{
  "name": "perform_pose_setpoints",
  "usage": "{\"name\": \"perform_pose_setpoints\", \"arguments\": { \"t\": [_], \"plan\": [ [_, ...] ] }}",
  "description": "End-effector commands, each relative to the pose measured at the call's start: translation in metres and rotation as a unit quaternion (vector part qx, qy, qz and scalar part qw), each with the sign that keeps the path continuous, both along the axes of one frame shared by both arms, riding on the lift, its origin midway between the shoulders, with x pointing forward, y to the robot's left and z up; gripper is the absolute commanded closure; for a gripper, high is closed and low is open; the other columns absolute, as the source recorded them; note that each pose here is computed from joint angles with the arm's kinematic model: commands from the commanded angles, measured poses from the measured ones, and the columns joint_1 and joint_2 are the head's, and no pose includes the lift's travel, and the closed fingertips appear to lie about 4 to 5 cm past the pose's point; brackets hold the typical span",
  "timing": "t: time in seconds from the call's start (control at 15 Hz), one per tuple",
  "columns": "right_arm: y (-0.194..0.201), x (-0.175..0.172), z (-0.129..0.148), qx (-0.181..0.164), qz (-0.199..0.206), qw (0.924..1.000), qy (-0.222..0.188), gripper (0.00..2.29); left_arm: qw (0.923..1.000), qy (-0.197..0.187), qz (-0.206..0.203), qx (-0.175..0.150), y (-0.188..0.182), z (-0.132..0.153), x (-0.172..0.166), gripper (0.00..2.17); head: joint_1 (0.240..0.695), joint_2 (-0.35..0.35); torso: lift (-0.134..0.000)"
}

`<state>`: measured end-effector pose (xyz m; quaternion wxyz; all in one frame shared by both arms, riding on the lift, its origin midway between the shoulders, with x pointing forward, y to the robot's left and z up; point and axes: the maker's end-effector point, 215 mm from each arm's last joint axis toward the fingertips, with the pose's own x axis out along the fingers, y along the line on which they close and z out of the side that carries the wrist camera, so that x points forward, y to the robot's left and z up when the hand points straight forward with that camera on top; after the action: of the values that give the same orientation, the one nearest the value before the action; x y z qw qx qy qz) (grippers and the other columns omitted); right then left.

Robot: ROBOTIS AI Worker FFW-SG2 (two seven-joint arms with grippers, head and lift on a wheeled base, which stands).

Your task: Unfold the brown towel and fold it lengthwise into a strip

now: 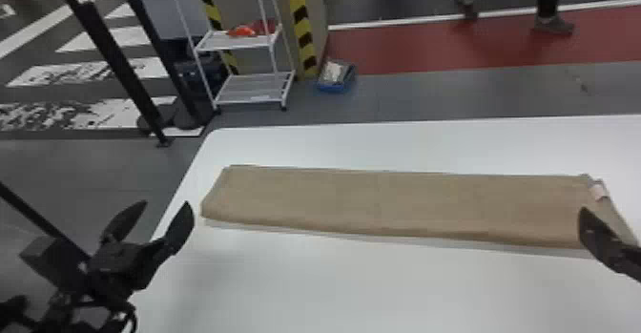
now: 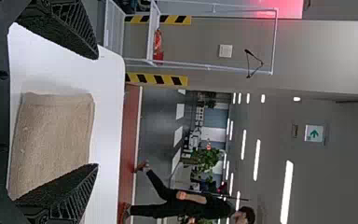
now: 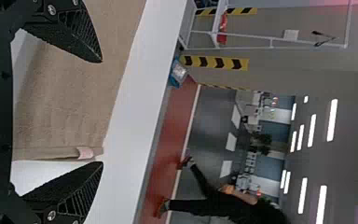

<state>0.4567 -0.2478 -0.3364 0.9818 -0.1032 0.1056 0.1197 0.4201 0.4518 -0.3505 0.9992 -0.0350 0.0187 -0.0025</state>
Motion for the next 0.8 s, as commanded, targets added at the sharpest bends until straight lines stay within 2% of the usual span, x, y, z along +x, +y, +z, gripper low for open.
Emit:
{"name": "perform_pose_setpoints", "arguments": {
  "t": [0.0, 0.07, 0.2, 0.4, 0.73],
  "plan": [
    [0.037, -0.007, 0.004, 0.010, 0.029, 0.9975, -0.064, 0.12, 0.9999, 0.003, -0.010, 0.005, -0.032, -0.003, -0.002, 0.06, 0.695, 0.252, -0.125],
    [0.050, -0.011, 0.004, 0.019, 0.035, 0.9959, -0.081, 0.12, 0.9998, 0.003, -0.010, 0.016, -0.045, -0.001, -0.002, 0.06, 0.695, 0.259, -0.125],
    [0.060, -0.018, 0.000, 0.041, 0.020, 0.9946, -0.093, 0.13, 0.9999, -0.003, -0.005, 0.013, -0.058, 0.002, -0.009, 0.06, 0.695, 0.264, -0.125],
    [0.066, -0.016, -0.018, 0.050, -0.012, 0.9952, -0.084, 0.13, 0.9998, -0.006, 0.015, 0.010, -0.065, 0.003, -0.012, 0.06, 0.695, 0.262, -0.125],
    [0.076, -0.018, -0.023, 0.066, -0.007, 0.9950, -0.075, 0.13, 0.9994, -0.004, 0.031, 0.016, -0.058, 0.000, -0.022, 0.06, 0.695, 0.281, -0.125]
  ]
}}
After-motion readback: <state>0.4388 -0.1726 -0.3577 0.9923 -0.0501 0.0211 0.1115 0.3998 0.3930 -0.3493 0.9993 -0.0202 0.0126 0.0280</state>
